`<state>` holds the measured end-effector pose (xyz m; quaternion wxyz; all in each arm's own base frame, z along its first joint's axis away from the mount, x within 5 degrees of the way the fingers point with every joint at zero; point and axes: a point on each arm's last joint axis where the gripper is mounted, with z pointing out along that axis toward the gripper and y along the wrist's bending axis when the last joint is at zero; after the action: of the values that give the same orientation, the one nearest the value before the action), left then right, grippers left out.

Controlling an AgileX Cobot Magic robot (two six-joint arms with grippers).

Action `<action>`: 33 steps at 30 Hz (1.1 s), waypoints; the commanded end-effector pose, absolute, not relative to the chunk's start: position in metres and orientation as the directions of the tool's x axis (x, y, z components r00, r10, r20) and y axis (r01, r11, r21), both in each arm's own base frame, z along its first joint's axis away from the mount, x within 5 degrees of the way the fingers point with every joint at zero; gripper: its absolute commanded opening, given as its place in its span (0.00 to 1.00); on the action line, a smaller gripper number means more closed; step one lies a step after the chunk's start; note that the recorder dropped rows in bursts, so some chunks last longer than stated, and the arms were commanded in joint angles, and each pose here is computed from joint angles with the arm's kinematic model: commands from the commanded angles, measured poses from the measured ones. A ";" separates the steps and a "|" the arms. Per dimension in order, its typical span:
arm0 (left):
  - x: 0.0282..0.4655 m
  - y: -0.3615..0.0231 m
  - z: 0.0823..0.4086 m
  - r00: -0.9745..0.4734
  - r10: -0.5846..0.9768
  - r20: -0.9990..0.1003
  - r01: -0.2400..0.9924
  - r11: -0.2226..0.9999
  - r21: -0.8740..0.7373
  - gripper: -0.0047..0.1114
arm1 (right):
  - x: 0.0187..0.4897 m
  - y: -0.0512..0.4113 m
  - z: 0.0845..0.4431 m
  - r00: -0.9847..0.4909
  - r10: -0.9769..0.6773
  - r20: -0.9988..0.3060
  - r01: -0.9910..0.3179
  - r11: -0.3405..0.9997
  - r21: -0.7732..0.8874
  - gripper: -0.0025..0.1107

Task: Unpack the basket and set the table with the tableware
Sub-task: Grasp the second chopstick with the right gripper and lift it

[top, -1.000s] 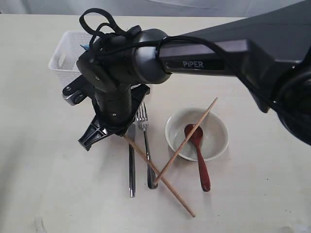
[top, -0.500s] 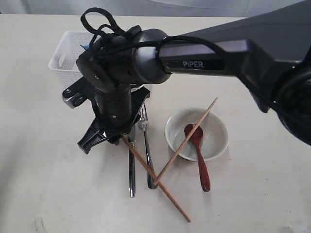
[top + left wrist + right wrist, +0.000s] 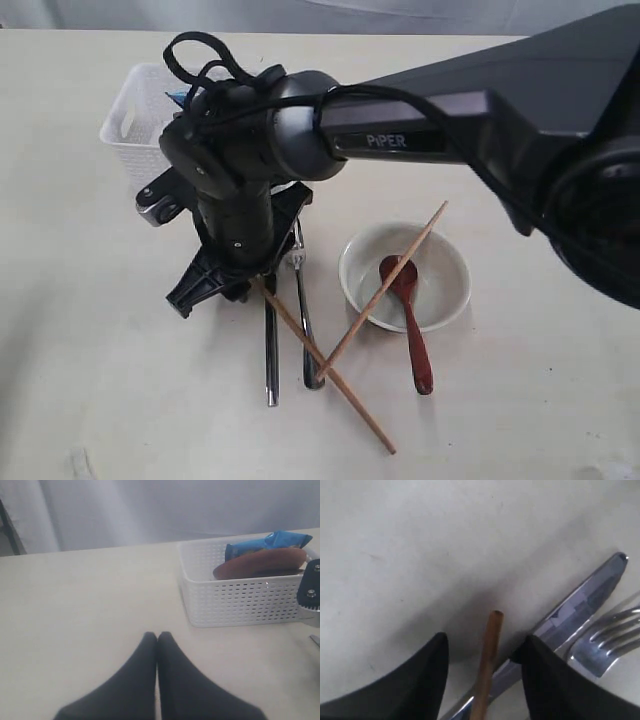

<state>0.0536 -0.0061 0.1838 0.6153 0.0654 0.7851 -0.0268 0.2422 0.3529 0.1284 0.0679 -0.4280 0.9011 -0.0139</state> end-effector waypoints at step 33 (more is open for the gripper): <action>0.054 -0.007 0.184 -0.223 0.066 -0.973 0.142 0.989 0.034 0.04 | 0.223 0.366 0.176 -0.539 -0.807 -0.242 -0.842 0.521 0.140 0.02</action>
<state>0.0536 -0.0061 0.1838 0.6153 0.0654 0.7851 -0.0268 0.2281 0.3601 0.1691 0.0696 -0.4560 0.8832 0.0844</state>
